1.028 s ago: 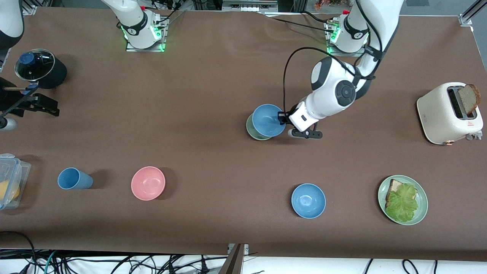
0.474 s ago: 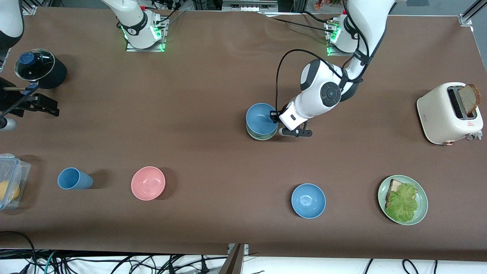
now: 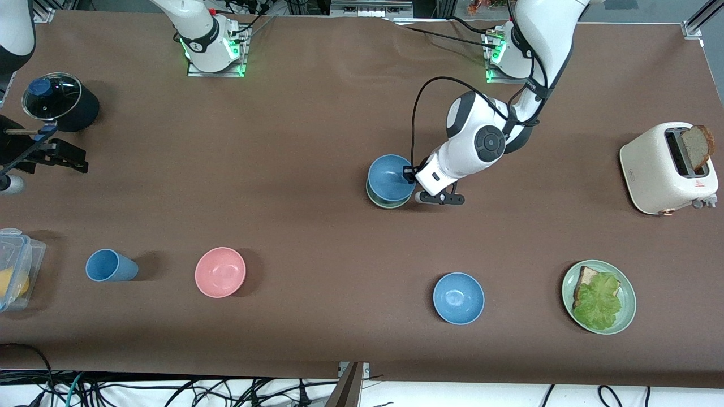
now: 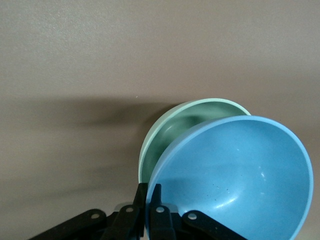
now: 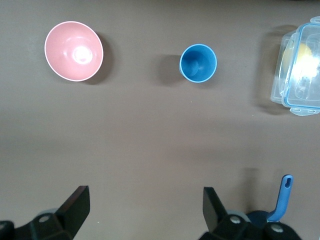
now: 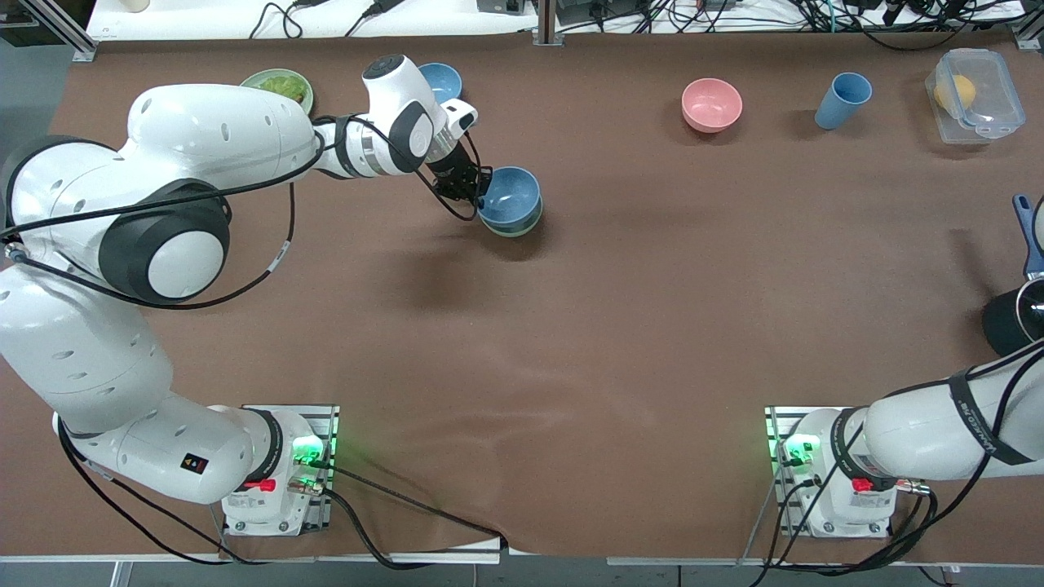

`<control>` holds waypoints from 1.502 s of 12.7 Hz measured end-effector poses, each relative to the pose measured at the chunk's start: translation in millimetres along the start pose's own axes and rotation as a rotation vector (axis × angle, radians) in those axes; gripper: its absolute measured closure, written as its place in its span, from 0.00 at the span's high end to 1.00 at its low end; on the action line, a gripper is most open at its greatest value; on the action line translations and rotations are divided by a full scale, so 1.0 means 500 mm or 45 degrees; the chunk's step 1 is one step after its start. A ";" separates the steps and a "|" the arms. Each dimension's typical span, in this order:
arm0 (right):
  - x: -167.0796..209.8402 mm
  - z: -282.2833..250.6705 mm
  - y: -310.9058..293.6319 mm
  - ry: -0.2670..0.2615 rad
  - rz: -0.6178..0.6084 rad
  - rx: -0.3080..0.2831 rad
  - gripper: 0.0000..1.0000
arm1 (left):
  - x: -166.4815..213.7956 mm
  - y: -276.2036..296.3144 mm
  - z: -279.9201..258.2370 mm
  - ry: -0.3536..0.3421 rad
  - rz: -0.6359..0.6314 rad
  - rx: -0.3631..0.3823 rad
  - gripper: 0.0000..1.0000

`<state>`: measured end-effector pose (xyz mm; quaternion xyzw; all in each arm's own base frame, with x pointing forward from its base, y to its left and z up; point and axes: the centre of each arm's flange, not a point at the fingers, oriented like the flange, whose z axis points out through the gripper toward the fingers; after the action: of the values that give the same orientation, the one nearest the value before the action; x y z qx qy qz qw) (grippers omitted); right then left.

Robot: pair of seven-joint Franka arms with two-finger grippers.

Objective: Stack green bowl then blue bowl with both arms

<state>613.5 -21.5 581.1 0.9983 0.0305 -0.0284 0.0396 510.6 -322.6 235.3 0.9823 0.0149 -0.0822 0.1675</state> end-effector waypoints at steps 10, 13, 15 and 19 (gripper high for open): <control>0.000 0.000 0.000 0.000 0.000 0.000 1.00 | 0.031 -0.009 -0.053 0.076 -0.018 -0.018 0.57; 0.000 0.000 0.002 0.000 0.002 0.000 1.00 | 0.060 -0.061 -0.164 0.181 -0.077 -0.046 0.90; 0.000 0.000 0.002 0.000 0.003 0.000 1.00 | 0.057 -0.098 -0.244 0.249 -0.112 -0.063 1.00; 0.000 0.000 0.003 0.000 0.006 0.001 1.00 | 0.021 -0.191 -0.436 0.200 -0.095 0.080 1.00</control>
<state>613.5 -22.8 581.1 0.9984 0.0281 -0.0285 0.0394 549.5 -160.2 405.3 0.9893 0.0619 -0.0113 0.1316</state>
